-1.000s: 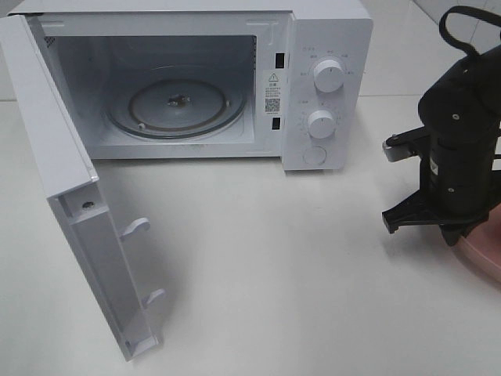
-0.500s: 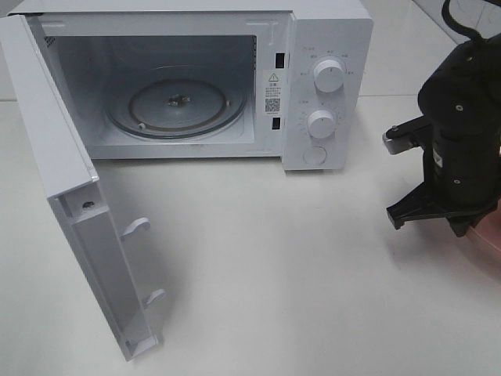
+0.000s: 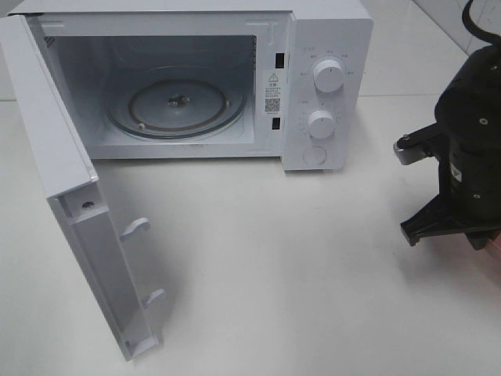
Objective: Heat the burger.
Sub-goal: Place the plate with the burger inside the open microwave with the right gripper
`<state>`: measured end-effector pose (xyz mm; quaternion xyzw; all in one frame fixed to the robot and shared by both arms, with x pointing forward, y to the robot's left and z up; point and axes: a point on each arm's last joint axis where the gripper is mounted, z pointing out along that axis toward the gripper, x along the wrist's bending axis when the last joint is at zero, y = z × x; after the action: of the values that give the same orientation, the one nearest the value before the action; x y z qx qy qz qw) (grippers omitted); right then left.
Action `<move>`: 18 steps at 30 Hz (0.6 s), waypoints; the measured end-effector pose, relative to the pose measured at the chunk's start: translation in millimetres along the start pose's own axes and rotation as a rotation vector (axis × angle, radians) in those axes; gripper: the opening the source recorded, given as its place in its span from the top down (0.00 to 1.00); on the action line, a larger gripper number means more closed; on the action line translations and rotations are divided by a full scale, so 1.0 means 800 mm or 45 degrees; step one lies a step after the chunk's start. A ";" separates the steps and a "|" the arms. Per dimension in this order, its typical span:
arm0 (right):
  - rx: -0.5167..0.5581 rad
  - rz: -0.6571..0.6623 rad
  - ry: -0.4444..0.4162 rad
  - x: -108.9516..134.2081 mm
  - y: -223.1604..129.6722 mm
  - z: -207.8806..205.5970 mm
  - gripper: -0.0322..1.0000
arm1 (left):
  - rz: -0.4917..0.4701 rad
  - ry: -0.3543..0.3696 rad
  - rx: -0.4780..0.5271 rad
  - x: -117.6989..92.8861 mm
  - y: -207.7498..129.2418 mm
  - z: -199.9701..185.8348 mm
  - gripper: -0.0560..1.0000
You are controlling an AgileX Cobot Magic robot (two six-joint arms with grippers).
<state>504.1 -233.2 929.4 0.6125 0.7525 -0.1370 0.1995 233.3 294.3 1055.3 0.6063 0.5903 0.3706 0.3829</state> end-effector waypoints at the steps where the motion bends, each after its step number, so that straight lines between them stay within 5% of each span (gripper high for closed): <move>1: 0.000 0.000 0.000 0.000 0.000 0.000 0.95 | 0.000 0.000 0.000 0.000 0.000 0.000 0.01; 18: -0.102 -0.178 -0.021 0.039 -0.017 -0.034 0.95 | 0.000 0.000 0.000 0.000 0.000 0.000 0.01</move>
<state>482.3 -196.7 938.2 0.5489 0.7965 -0.1255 0.2201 233.3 294.3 1055.3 0.6063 0.5903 0.3706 0.3829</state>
